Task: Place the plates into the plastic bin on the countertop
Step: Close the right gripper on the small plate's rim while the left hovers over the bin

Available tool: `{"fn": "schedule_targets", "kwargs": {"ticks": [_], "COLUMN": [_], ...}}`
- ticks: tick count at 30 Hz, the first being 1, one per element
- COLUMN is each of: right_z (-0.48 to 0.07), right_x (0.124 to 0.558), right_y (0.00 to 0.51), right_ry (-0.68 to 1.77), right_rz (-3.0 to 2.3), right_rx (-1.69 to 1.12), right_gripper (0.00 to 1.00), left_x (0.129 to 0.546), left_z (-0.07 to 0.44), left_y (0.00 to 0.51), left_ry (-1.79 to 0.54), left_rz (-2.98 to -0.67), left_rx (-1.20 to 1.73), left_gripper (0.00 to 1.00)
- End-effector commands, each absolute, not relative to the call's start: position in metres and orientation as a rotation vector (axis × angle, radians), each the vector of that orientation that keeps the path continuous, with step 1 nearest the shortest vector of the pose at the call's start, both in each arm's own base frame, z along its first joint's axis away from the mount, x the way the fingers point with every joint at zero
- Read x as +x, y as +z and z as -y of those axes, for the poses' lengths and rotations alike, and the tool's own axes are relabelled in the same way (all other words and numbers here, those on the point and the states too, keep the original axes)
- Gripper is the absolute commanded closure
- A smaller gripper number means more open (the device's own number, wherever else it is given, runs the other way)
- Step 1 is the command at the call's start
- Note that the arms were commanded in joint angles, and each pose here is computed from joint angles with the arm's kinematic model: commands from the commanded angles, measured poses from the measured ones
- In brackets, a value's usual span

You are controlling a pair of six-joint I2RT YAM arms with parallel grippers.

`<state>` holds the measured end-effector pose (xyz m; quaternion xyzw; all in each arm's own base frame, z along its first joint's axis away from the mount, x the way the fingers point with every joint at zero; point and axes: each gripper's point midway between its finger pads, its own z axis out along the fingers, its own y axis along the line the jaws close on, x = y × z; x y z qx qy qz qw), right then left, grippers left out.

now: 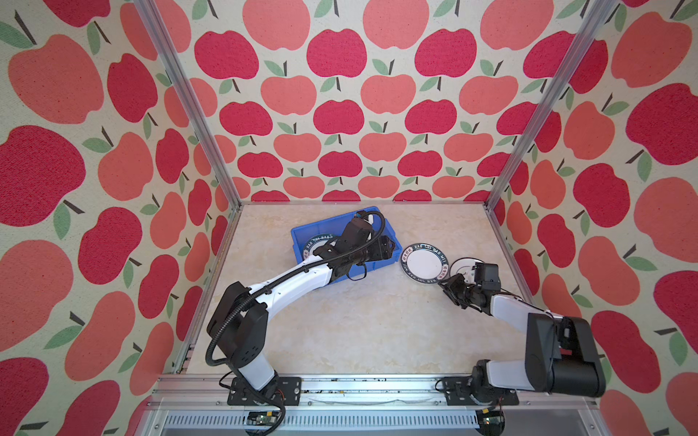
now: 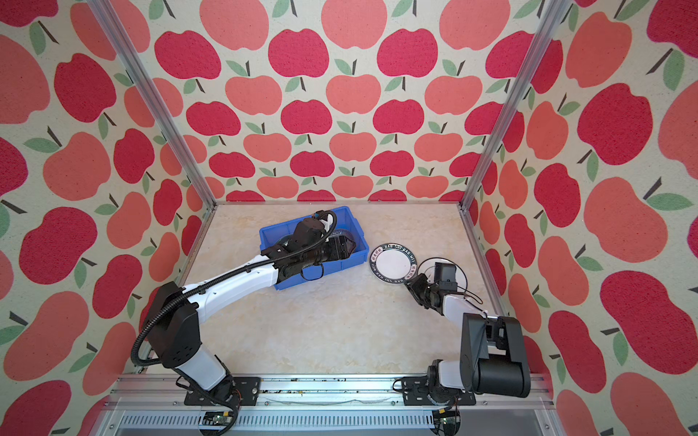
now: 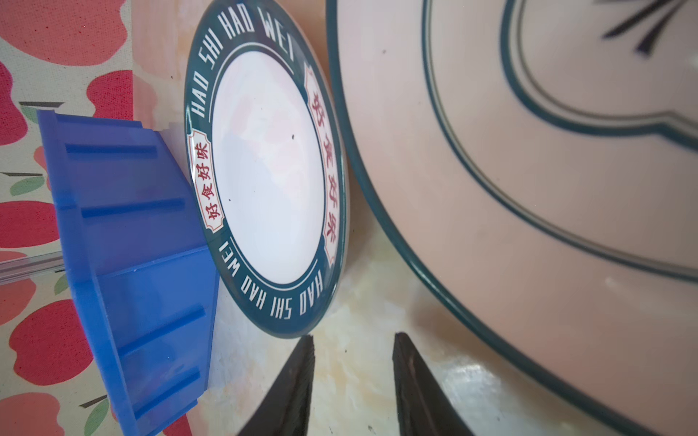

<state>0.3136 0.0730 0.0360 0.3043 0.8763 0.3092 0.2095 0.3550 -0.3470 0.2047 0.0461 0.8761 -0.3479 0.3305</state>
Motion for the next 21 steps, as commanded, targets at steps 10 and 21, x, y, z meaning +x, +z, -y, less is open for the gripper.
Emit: {"fn": "schedule_targets", "kwargs": {"ticks": [10, 21], "right_z": [-0.067, -0.077], "right_x": [0.335, 0.342], "right_y": [0.014, -0.009], "right_ry": [0.78, 0.791], "right_rz": [-2.366, -2.357], "right_rx": [0.961, 1.042], "right_gripper": [0.63, 0.82], "left_x": [0.356, 0.365], "left_z": [0.326, 0.299], "left_y": [0.201, 0.192], "left_ry": [-0.959, -0.93], "left_rz": [-2.289, -2.315], "left_rx": [0.067, -0.001], "left_gripper": [0.18, 0.18]}}
